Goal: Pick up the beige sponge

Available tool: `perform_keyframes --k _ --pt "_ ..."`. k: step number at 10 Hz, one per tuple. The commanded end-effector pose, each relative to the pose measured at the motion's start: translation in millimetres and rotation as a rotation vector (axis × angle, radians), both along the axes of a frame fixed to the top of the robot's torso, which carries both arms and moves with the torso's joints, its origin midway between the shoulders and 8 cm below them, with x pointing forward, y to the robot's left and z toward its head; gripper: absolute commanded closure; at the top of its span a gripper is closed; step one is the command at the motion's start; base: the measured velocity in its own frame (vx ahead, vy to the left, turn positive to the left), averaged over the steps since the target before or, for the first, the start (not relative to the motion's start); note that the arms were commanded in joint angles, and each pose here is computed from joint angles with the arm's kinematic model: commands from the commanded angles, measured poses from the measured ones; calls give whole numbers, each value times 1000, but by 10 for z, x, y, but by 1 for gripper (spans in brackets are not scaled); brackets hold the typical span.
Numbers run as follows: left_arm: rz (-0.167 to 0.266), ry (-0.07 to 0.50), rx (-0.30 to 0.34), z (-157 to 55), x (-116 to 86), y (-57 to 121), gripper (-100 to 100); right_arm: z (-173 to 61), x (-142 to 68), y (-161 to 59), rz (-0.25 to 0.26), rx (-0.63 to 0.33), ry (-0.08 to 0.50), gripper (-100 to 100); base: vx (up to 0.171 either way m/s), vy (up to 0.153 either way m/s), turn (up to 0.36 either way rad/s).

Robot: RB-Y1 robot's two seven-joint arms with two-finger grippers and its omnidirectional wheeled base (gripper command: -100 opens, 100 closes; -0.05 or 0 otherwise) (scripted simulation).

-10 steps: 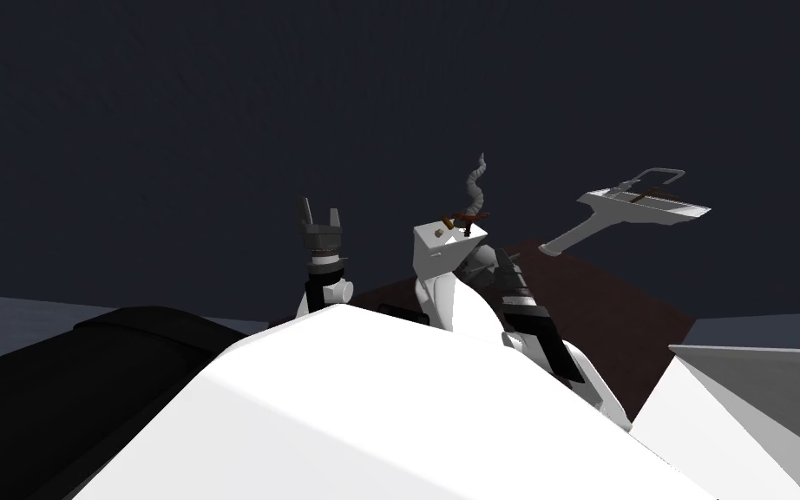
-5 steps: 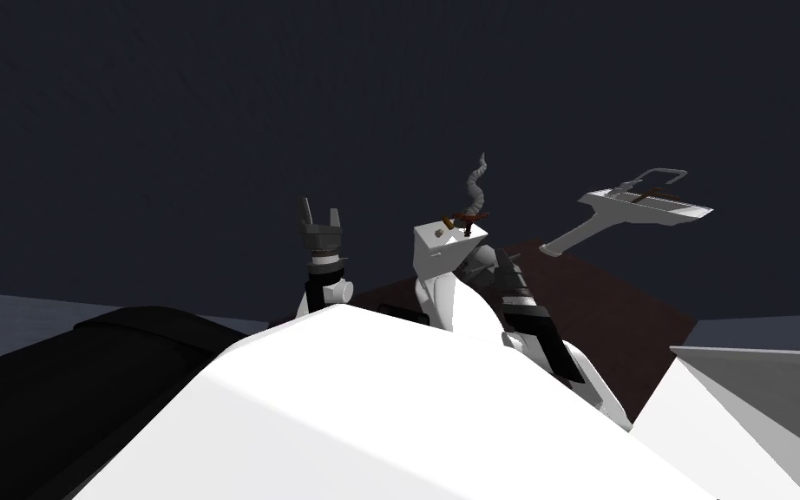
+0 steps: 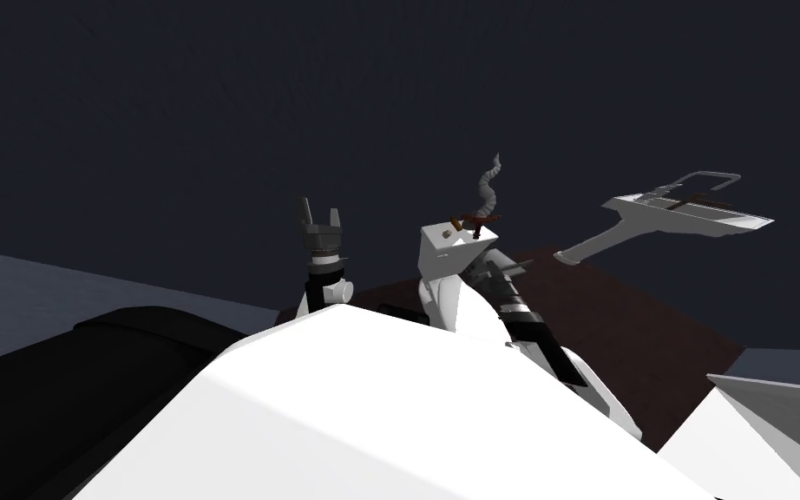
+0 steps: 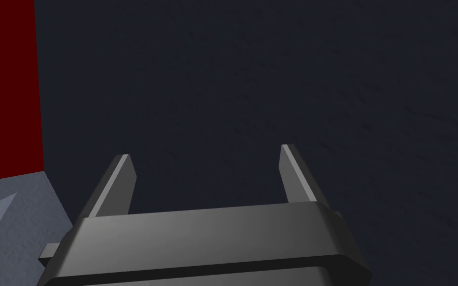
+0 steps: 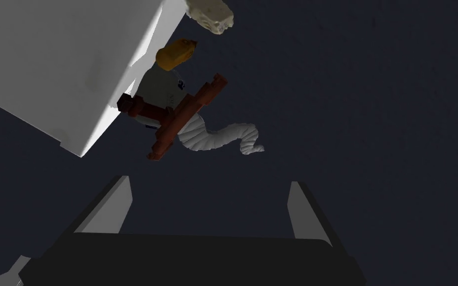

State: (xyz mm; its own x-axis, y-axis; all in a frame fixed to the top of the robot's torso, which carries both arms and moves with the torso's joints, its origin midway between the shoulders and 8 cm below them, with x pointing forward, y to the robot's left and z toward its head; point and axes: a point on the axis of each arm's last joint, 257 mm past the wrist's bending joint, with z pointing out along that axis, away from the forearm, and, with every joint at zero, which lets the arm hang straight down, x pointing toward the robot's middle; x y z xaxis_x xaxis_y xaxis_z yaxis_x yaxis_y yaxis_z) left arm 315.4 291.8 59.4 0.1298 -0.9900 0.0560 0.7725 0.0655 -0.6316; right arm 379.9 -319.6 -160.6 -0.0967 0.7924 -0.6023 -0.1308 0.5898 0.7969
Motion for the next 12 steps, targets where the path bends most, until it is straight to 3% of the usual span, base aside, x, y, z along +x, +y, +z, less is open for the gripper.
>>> perform_keyframes --k 1,2,3,4,5,6,7,8,9,10,11,12 --pt "0 0 0 0 0 0 0 -206 -44 -77 4 -15 65 -100 -20 9 110" --pt "0 0 0 0 0 0 0 -416 -109 -147 -1 -15 122 -100 -31 6 266" --pt "0 0 0 0 0 0 0 -413 -108 -150 7 -28 125 -100 -26 -1 91" --pt "0 0 0 0 0 0 0 -632 -190 -233 3 -35 186 -100 -25 4 152" --pt "0 0 0 0 0 0 0 -630 -189 -237 8 -44 188 -100 -20 1 96" --pt "0 0 0 0 0 0 0 -855 -291 -336 4 -55 254 -100 -24 4 204" --pt "0 0 0 0 0 0 0 -852 -290 -340 9 -63 256 -100 -19 -2 96" --pt "0 0 0 0 0 0 0 -1077 -412 -457 5 -80 325 -100 -25 -1 190" --pt "0 0 0 0 0 0 0 -1075 -412 -460 7 -84 326 -100 -22 -4 100" --pt "0 0 0 0 0 0 0 -1298 -554 -588 0 -99 395 -100 -30 -5 240" --pt "0 0 0 0 0 0 0 -1292 -552 -597 5 -109 397 -100 -25 -9 112" --pt "0 0 0 0 0 0 0 -1509 -714 -735 -7 -122 467 -100 -25 -3 216"
